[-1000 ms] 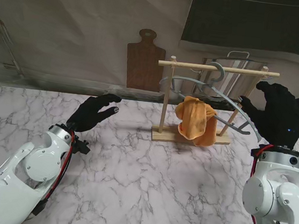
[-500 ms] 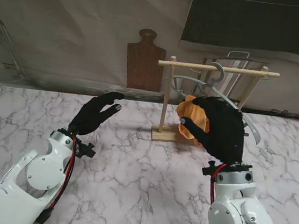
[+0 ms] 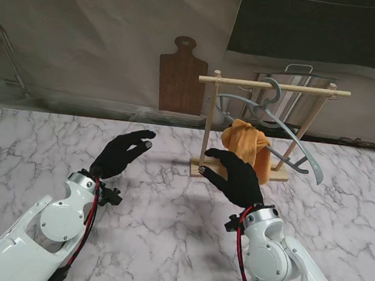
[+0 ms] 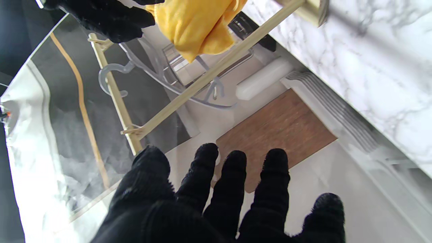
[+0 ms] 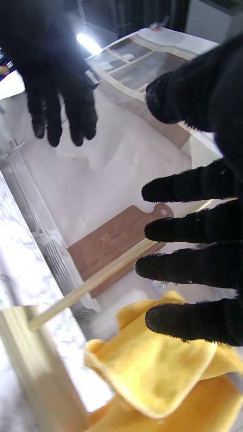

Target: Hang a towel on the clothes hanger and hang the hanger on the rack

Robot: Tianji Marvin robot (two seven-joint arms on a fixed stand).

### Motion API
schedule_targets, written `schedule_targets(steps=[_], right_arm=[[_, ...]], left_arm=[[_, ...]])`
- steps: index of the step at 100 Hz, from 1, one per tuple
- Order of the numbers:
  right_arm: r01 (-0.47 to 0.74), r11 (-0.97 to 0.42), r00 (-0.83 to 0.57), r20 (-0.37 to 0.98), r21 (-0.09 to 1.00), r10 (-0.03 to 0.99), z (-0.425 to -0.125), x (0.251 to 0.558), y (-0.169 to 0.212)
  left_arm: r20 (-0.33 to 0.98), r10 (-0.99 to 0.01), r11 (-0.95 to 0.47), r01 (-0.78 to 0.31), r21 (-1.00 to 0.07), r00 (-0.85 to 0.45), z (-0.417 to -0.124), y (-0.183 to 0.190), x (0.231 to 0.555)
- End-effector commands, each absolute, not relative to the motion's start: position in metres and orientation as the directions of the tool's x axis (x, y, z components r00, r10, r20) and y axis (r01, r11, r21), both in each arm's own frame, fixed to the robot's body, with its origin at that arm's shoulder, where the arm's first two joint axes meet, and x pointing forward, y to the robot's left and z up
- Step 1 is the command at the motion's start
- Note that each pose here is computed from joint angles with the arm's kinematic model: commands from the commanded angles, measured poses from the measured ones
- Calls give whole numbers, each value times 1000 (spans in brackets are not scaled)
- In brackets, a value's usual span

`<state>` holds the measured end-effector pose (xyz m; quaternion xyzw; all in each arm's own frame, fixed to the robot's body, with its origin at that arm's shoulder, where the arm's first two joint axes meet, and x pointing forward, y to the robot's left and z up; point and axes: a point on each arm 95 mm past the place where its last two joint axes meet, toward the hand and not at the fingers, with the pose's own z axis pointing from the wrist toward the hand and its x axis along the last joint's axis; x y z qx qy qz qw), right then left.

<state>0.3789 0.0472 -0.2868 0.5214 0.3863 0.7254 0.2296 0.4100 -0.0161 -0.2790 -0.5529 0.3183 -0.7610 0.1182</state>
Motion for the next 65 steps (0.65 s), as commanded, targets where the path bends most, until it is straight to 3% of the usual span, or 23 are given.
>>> schedule_targets(steps=[1,65], right_arm=[[78,-588,-335,577,805,745,-292,382,44],[83,-638,-306,628,766,715,-288,398,28]], left_arm=[[779,-533,-768,-199,-609,-330,-290,-19,411],[774,-577,-738,-239,-631,-261,-310,-11,430]])
